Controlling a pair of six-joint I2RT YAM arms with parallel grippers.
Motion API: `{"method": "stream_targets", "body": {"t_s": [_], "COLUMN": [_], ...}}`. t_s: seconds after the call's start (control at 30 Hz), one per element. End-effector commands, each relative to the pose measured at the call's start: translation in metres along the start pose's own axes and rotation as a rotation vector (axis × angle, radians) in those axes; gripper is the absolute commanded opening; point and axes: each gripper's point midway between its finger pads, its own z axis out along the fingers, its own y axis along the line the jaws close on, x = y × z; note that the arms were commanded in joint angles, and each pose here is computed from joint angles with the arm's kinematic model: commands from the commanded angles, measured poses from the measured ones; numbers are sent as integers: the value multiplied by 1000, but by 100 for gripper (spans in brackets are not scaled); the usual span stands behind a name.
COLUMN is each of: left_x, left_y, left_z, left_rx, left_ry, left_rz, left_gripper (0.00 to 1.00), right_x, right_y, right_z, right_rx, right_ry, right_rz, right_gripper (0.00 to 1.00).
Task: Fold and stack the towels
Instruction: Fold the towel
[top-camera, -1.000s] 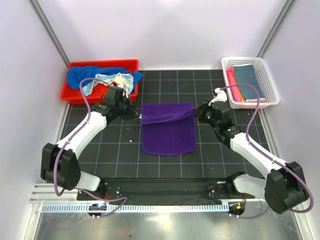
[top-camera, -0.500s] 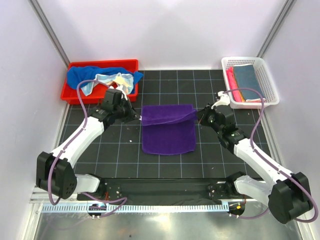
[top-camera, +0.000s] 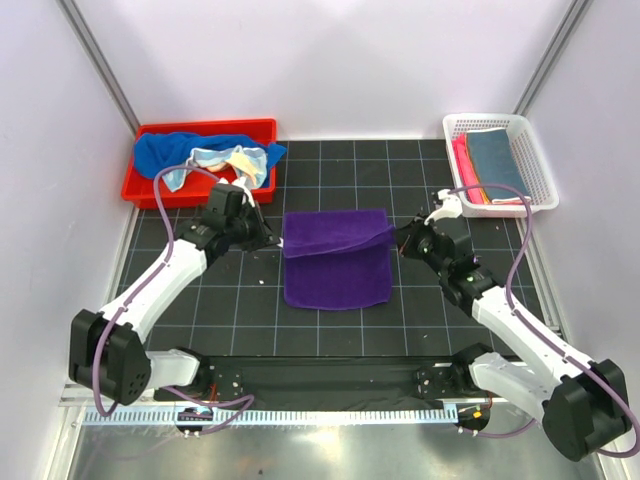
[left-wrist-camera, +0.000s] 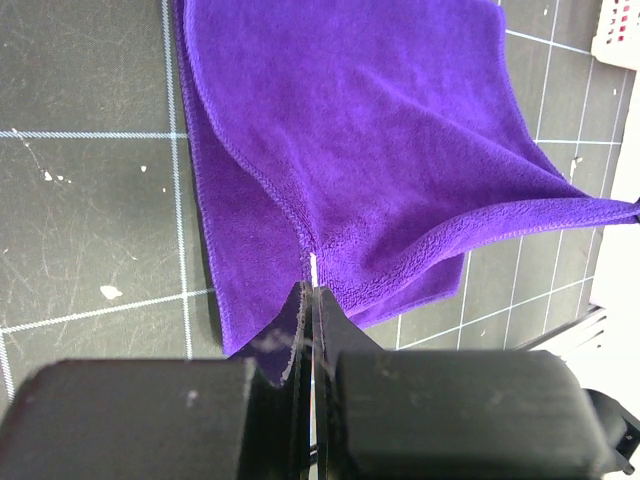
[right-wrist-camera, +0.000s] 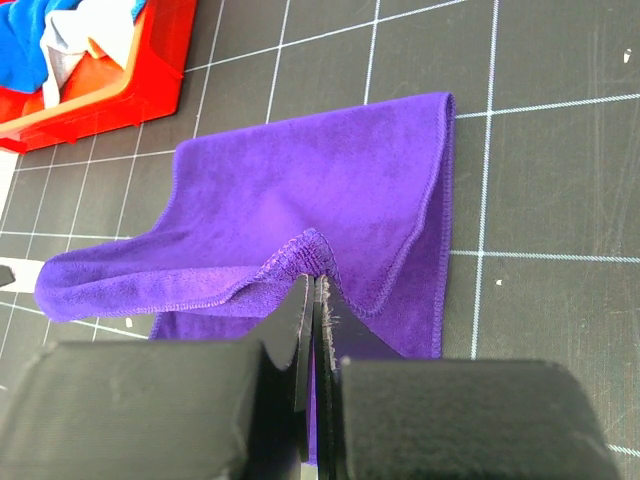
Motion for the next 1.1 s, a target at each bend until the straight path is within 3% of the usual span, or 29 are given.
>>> {"method": "stream_targets", "body": {"t_s": [0.0, 0.5, 1.07], "left_x": [-4, 21, 66], "left_y": [-12, 1, 21], "left_z": [-11, -4, 20], "left_rx": [51, 43, 10], "left_ry": [-25, 22, 116], "left_rz": [17, 7, -8], "left_gripper": [0, 0, 0], "right_x": [-11, 22, 94], "right_y": [7, -7, -37], "right_z": [-7, -9, -8], "right_rx": [-19, 6, 53], "right_ry": [-44, 28, 225], "right_rz": [15, 12, 24], "right_gripper": [1, 1, 1]}}
